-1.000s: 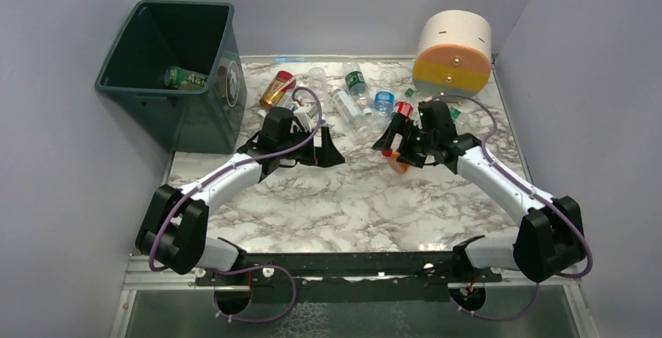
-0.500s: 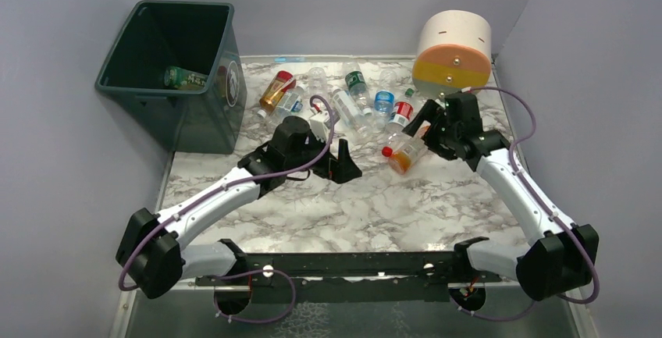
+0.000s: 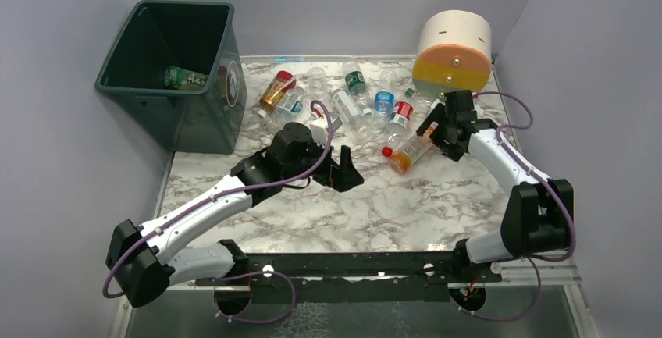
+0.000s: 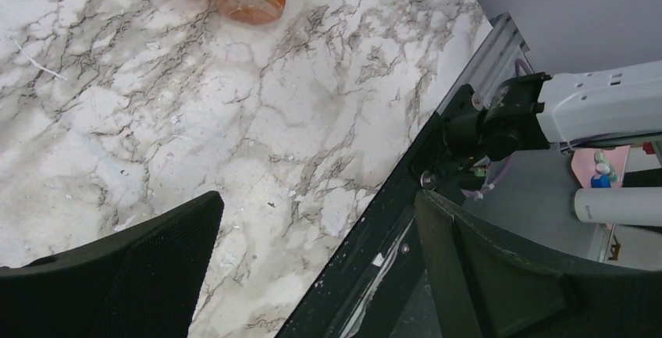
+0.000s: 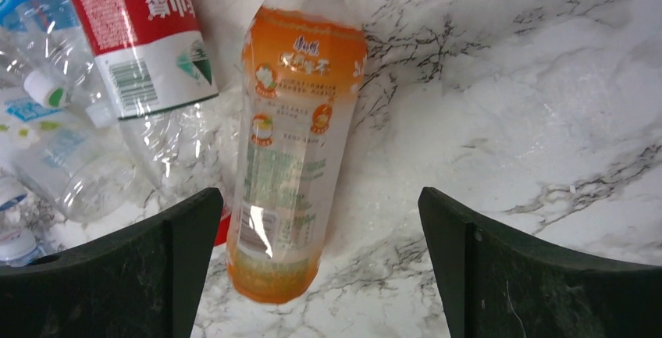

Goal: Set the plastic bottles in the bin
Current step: Pick up the plastic bottle at the center of the board.

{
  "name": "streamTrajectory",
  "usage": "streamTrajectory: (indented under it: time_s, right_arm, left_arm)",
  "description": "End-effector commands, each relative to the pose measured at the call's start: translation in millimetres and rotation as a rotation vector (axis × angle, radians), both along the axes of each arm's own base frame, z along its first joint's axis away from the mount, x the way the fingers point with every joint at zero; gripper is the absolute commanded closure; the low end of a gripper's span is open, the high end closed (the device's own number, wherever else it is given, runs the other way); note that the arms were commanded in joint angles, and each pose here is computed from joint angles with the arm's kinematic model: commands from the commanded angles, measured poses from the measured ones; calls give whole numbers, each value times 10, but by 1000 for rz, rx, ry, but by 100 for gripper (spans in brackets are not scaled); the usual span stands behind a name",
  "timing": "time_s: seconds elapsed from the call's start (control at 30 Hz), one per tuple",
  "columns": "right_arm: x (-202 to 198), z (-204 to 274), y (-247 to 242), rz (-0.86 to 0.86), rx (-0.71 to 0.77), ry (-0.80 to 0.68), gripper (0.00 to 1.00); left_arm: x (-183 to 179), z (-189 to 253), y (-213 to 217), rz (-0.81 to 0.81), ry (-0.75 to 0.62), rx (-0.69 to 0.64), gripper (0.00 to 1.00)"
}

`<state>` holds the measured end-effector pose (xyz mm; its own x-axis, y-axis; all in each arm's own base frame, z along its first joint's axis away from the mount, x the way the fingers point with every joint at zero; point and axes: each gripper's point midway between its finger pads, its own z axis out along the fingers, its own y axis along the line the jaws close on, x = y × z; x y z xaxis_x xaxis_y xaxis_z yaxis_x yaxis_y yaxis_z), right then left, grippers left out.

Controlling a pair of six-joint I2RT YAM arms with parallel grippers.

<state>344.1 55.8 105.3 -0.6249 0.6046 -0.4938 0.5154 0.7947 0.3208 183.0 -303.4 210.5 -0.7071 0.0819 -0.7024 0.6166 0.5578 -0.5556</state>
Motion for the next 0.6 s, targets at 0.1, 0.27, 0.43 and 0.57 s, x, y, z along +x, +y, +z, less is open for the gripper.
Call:
streamTrajectory:
  time_s: [0.1, 0.27, 0.43, 0.57]
  right_arm:
    - [437, 12, -150, -44, -39, -26, 1]
    - [577, -102, -100, -32, -27, -6, 1]
    - [589, -251, -91, -31, -26, 25, 2]
    - [564, -387, -73, -32, -15, 41, 3]
  left_arm:
    - [47, 279, -26, 27, -51, -34, 1]
    - [61, 256, -39, 29, -47, -27, 1]
    - [77, 208, -42, 30, -49, -15, 1]
    - [85, 193, -50, 29, -48, -12, 1]
